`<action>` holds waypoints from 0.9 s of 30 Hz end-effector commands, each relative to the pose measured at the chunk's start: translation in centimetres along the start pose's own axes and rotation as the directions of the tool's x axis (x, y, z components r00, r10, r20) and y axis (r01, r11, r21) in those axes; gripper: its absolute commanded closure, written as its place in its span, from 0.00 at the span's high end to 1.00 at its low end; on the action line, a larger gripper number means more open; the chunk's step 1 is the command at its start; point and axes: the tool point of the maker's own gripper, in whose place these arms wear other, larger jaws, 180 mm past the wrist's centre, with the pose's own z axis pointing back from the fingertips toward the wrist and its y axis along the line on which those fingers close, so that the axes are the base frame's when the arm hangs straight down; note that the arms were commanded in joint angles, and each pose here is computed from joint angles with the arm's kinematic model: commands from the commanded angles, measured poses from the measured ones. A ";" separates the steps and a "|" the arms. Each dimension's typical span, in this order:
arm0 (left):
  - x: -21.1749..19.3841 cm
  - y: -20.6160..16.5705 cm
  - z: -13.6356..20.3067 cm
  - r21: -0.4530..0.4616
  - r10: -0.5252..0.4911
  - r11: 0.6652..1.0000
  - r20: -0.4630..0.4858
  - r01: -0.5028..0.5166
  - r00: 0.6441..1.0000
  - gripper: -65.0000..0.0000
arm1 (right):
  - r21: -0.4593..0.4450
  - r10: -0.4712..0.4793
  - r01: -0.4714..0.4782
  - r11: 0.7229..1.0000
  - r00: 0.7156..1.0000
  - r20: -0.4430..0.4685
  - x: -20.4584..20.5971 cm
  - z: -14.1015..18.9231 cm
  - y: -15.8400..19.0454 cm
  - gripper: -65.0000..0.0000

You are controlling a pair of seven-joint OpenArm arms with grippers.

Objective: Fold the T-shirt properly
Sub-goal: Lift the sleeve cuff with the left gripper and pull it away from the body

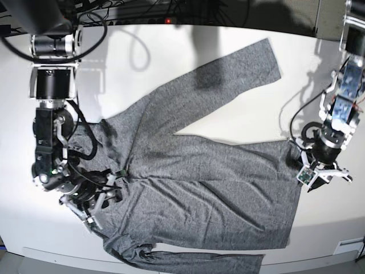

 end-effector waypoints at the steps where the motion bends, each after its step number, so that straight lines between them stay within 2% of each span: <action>1: 1.3 1.3 0.7 0.032 -0.039 0.999 0.035 0.038 0.999 0.23 | -0.036 0.034 -0.032 0.999 0.998 0.058 2.2 1.2 -1.4 0.36; 4: 0.6 -0.1 2.9 0.010 -0.138 0.990 -0.004 0.138 0.990 0.23 | -0.068 0.076 -0.073 0.995 0.996 0.038 1.5 2.6 -2.4 0.36; 6: -0.7 -1.8 4.5 -0.028 -0.163 0.986 -0.048 0.161 0.986 0.23 | -0.082 0.100 -0.099 0.992 0.995 0.009 0.2 3.4 -2.9 0.36; 10: -2.8 -6.8 8.8 -0.142 -0.151 0.981 -0.117 0.134 0.982 0.23 | -0.089 0.143 -0.149 0.985 0.987 -0.072 -3.5 5.0 -3.3 0.36; 15: -0.9 -11.0 14.3 -0.239 -0.136 0.964 -0.081 0.113 0.987 0.23 | -0.092 0.177 -0.192 0.977 0.972 -0.154 -6.8 6.6 -4.1 0.36; 22: -0.2 -13.8 18.2 -0.316 -0.083 0.947 -0.093 0.050 0.992 0.23 | -0.101 0.189 -0.205 0.974 0.971 -0.144 -6.6 6.9 -4.6 0.36; 27: -0.4 -16.7 19.4 -0.380 0.026 0.922 -0.122 -0.071 0.992 0.27 | -0.099 0.189 -0.203 0.974 0.973 -0.132 -6.3 6.9 -4.5 0.36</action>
